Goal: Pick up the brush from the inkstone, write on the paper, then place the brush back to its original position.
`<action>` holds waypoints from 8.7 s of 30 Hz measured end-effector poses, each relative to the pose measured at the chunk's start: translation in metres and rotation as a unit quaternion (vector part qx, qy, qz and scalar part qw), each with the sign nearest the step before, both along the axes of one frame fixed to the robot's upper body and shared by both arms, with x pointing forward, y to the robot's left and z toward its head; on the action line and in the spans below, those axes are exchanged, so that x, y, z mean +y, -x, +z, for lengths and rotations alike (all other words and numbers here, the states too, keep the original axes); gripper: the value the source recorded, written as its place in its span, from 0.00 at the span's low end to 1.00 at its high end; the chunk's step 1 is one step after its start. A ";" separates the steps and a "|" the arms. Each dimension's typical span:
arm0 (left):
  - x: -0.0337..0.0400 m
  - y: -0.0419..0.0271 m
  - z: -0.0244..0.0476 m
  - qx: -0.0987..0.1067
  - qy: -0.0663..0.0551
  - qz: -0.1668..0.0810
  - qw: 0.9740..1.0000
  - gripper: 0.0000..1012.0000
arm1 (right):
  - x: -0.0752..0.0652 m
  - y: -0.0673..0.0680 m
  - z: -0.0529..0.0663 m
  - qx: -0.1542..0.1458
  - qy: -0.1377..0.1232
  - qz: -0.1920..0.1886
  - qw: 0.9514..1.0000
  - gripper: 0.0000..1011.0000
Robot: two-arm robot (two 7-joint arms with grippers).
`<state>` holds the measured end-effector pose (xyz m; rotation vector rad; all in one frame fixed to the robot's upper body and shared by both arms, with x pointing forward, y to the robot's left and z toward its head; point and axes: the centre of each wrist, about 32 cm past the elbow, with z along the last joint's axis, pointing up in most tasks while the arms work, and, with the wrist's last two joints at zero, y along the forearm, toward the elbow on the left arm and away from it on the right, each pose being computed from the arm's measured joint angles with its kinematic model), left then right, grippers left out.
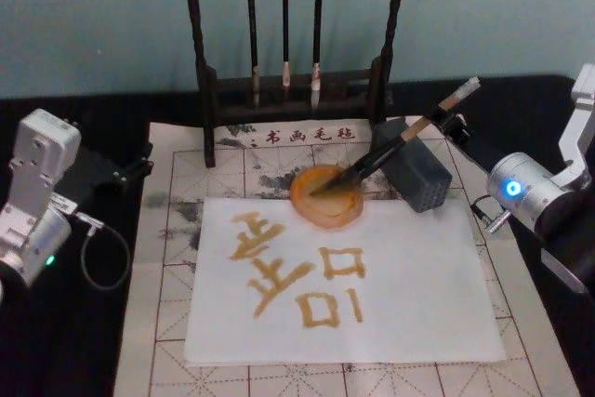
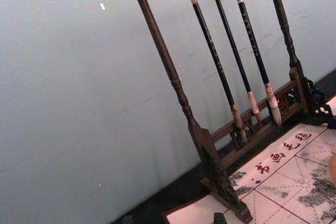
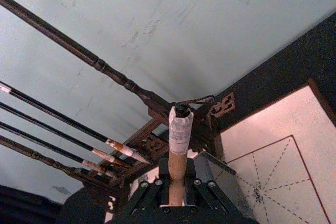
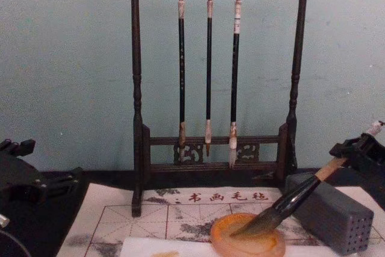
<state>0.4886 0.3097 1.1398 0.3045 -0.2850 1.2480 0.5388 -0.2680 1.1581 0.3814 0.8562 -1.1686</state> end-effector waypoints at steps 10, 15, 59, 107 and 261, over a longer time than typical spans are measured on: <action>0.0000 0.0000 0.0000 0.000 0.000 0.000 1.000 0.99 | 0.000 0.000 0.000 0.000 0.000 0.000 1.000 0.18; 0.0000 0.0000 0.0000 0.000 0.000 0.000 1.000 0.99 | 0.000 0.000 0.001 -0.006 0.001 0.002 1.000 0.18; 0.0000 0.0000 0.0000 0.000 0.000 0.000 1.000 0.99 | -0.025 0.044 0.012 -0.257 0.139 0.086 0.953 0.18; 0.0000 0.0000 0.0000 0.000 0.000 0.000 1.000 0.99 | -0.072 0.108 0.000 -0.385 0.222 0.277 0.852 0.18; 0.0000 0.0000 0.0000 0.000 0.000 0.000 1.000 0.99 | -0.094 0.143 -0.005 -0.394 0.263 0.299 0.829 0.18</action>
